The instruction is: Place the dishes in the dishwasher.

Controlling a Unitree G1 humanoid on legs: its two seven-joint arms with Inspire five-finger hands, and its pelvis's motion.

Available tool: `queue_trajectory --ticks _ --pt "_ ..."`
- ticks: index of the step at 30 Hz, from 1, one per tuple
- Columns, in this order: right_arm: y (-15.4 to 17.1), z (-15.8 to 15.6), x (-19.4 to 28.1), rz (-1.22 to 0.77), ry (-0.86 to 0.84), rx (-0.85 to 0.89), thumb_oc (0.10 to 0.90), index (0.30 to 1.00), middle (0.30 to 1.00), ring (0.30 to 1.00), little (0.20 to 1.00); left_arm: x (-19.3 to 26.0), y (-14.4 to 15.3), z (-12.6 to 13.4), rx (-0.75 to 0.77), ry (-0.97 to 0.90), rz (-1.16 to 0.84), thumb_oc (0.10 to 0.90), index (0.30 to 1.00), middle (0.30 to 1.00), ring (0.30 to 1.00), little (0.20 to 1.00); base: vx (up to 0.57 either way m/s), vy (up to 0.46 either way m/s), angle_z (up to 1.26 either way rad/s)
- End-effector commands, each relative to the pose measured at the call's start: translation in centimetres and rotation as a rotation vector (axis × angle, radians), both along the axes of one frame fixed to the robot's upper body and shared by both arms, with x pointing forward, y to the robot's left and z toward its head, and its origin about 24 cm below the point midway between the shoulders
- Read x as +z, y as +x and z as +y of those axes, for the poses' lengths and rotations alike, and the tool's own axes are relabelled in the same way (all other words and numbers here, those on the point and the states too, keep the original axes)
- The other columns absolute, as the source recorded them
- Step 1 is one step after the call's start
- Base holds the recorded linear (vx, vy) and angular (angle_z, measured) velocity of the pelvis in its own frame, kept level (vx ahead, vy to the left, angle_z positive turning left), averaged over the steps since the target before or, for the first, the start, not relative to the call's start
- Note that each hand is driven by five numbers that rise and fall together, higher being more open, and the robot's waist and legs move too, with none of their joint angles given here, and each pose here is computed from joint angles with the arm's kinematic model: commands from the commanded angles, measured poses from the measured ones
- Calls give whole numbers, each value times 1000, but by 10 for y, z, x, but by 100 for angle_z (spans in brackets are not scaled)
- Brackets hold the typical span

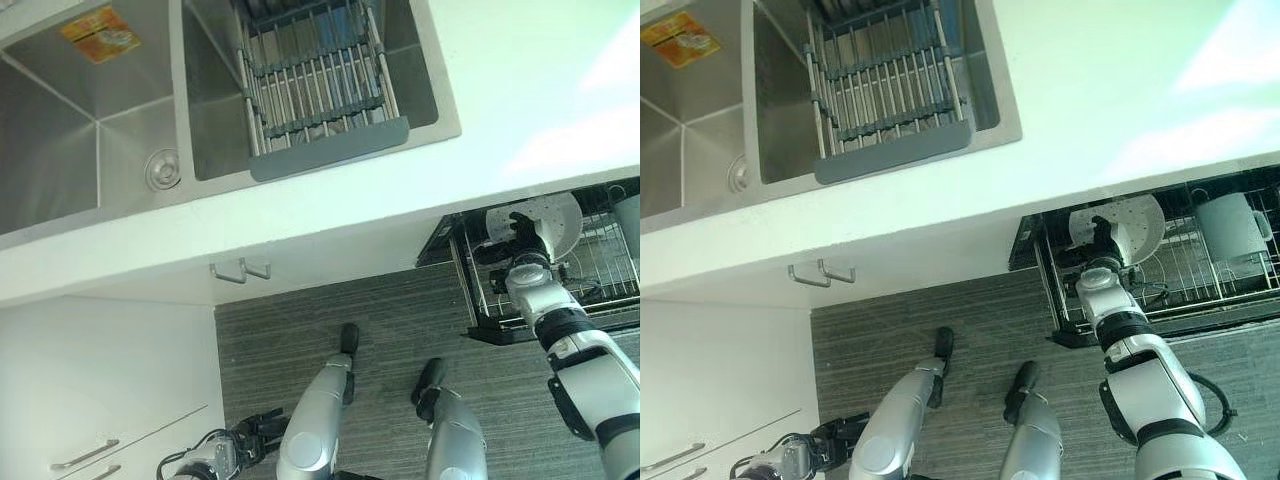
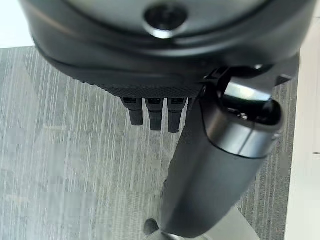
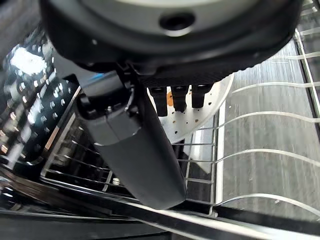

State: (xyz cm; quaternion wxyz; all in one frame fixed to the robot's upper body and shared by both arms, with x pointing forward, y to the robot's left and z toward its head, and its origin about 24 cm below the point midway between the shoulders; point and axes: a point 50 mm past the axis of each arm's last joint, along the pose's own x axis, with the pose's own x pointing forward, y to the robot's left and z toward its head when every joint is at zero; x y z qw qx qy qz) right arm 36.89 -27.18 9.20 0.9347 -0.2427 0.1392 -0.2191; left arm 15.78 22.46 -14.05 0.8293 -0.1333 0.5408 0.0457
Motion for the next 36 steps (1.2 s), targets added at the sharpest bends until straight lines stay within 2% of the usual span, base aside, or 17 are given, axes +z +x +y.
queue_trajectory --ticks 1,8,9,10,11,13,19,26,32,36 --pt "8 22 20 -172 40 34 800 900 900 900 900 -10 -37 19 86 96 70 800 900 900 900 900 2 40 -9" --pt "-8 39 14 -320 109 43 800 900 900 900 900 -3 -33 39 221 215 9 800 900 900 900 900 11 46 -7" --pt "-25 40 4 -361 90 58 800 900 900 900 900 0 -33 47 262 270 -21 800 900 900 900 900 11 43 -20" --pt "-28 39 2 -368 85 62 800 900 900 900 900 1 -34 48 268 277 -24 800 900 900 900 900 33 43 -20" --pt "-49 32 -5 -408 42 88 800 900 900 900 900 4 -38 56 310 325 -42 800 900 900 900 900 11 11 -16" --pt "-58 30 -6 -428 8 98 800 900 900 900 900 5 -41 59 325 346 -42 800 900 900 900 900 27 -5 -12" --pt "-83 19 -3 -468 -50 143 800 900 900 900 900 9 -56 70 309 465 -31 800 900 900 900 900 61 -18 -10" --pt "-97 3 12 -576 -26 79 800 900 900 900 900 5 -59 63 259 414 -15 800 900 900 900 900 23 -31 -16" --pt "-131 -37 43 -843 -100 -213 800 900 900 900 900 -9 -70 38 199 277 49 800 900 900 900 900 10 -21 -11" --pt "-158 -68 37 -888 -124 -464 800 900 900 900 900 -15 -76 24 116 224 61 800 900 900 900 900 14 -23 -10"
